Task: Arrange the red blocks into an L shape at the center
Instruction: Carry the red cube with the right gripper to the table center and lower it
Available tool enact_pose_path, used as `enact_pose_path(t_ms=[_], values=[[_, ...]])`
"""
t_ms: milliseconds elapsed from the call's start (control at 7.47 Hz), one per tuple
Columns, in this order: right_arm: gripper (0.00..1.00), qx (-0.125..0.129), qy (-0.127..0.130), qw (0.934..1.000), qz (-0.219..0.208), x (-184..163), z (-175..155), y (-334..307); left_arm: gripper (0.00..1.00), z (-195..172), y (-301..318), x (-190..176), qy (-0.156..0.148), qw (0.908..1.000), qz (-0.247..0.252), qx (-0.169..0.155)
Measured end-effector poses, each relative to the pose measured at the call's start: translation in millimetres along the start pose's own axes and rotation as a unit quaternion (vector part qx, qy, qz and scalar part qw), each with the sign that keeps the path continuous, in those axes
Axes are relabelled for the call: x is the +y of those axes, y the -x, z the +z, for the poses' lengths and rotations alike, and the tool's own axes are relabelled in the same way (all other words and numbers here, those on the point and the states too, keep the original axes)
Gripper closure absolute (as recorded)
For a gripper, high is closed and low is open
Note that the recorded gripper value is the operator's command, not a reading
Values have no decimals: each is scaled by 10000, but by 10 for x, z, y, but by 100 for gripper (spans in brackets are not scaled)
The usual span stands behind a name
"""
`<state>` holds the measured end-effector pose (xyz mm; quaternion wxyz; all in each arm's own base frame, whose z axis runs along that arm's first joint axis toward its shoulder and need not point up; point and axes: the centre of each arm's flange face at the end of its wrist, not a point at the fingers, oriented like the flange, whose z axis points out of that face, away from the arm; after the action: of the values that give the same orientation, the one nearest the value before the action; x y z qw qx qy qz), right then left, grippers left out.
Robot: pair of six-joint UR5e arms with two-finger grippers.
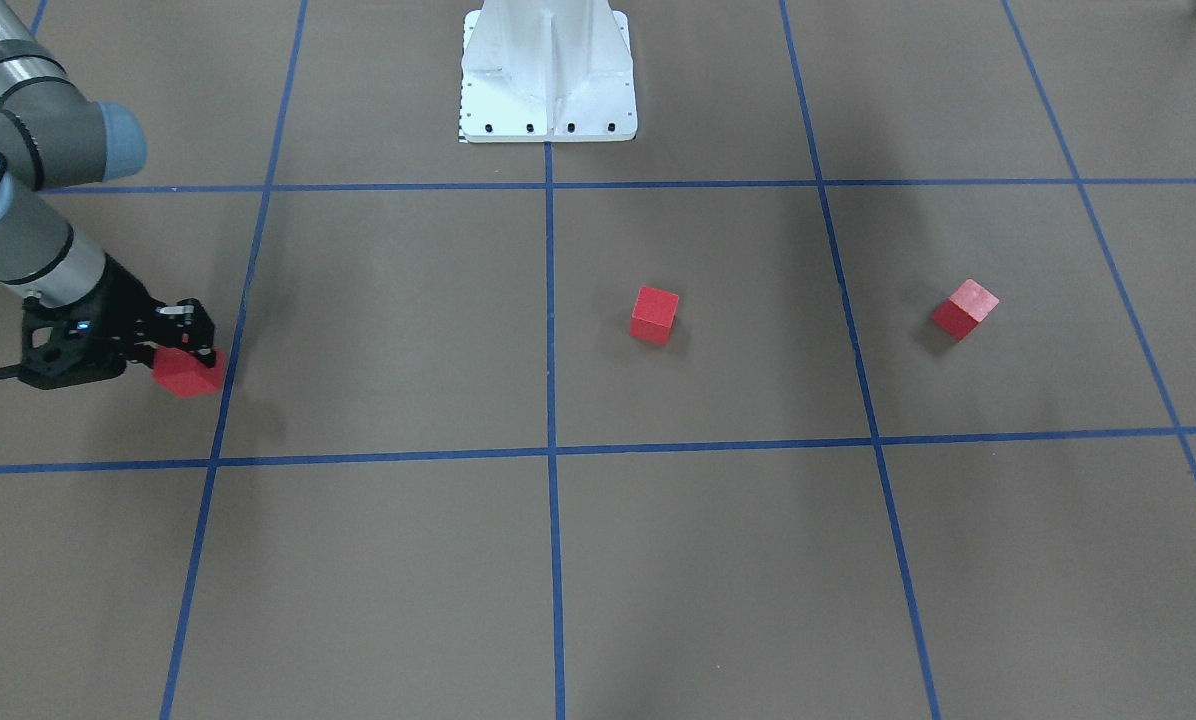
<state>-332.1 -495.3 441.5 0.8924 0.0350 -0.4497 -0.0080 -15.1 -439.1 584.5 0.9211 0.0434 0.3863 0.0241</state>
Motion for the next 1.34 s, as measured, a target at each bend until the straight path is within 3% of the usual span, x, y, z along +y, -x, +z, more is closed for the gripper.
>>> enact_pose_path(t_ms=[134, 401, 803, 1070, 1338], values=[[100, -134, 39, 9994, 312, -9, 69, 668, 0, 7, 7, 1, 7, 10000, -2, -1], [100, -84, 19, 9969, 781, 86, 159, 1964, 0, 24, 25, 4, 27, 10000, -14, -4], [100, 9, -34, 9888, 1490, 56, 350, 3123, 0, 26, 25, -8, 28, 10000, -11, -4], [100, 129, -27, 9878, 1550, 1, 558, 3503, 0, 13, 3, -31, 9, 10000, 11, 0], [100, 238, -152, 9905, 1344, 94, 710, 3669, 0, 1, -14, -46, -46, 10000, 52, 8]])
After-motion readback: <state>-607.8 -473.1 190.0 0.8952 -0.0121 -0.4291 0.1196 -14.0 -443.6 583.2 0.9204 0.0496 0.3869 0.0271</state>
